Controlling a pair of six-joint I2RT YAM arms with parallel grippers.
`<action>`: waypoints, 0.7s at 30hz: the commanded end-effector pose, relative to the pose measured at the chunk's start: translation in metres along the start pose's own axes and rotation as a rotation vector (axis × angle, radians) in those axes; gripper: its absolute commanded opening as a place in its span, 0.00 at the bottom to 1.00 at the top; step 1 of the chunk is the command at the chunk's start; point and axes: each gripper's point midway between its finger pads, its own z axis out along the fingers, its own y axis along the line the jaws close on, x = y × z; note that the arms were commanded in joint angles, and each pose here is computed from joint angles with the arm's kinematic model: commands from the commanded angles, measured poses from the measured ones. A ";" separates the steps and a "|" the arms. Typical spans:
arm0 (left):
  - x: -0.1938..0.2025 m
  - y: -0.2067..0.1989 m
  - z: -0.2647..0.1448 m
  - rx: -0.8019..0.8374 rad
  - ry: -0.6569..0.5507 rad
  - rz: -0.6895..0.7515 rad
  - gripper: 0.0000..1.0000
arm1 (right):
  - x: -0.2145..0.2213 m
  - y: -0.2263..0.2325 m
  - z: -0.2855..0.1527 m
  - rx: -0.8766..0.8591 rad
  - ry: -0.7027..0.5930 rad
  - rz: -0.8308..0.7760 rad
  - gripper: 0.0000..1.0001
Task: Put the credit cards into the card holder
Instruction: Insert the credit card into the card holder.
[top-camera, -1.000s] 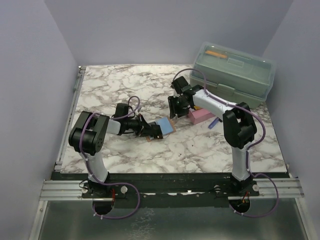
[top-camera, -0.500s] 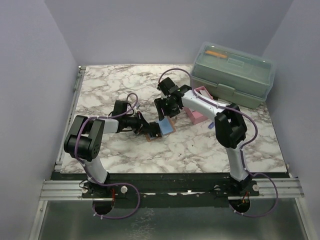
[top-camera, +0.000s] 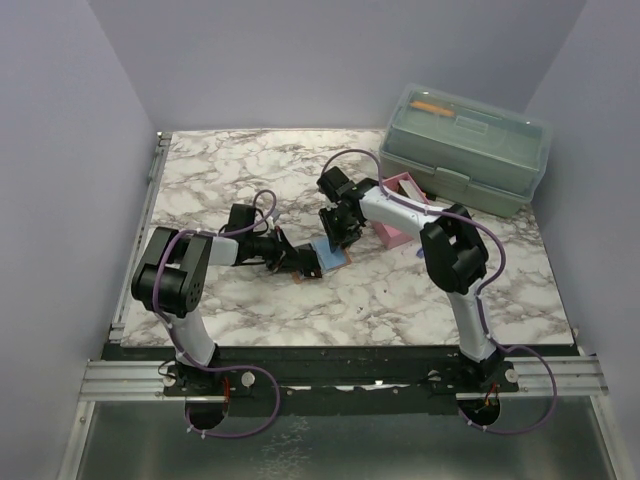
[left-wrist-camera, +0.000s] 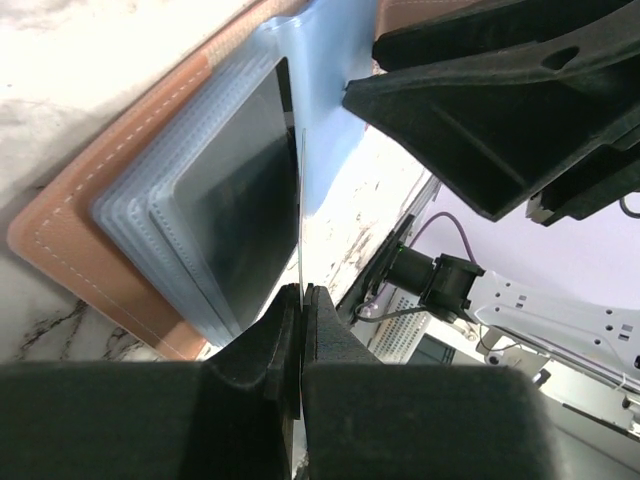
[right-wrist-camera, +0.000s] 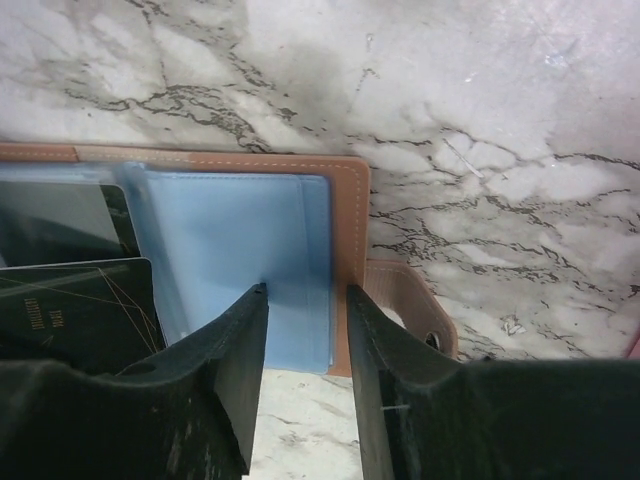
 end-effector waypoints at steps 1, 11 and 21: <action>-0.007 0.008 0.004 -0.019 -0.007 0.016 0.00 | 0.024 -0.015 0.023 0.072 0.070 0.019 0.36; -0.010 0.011 0.008 -0.013 0.006 0.029 0.00 | 0.034 -0.018 0.030 0.079 0.092 0.029 0.22; -0.009 0.010 0.009 -0.003 0.013 0.034 0.00 | 0.034 -0.017 0.031 0.074 0.097 0.029 0.09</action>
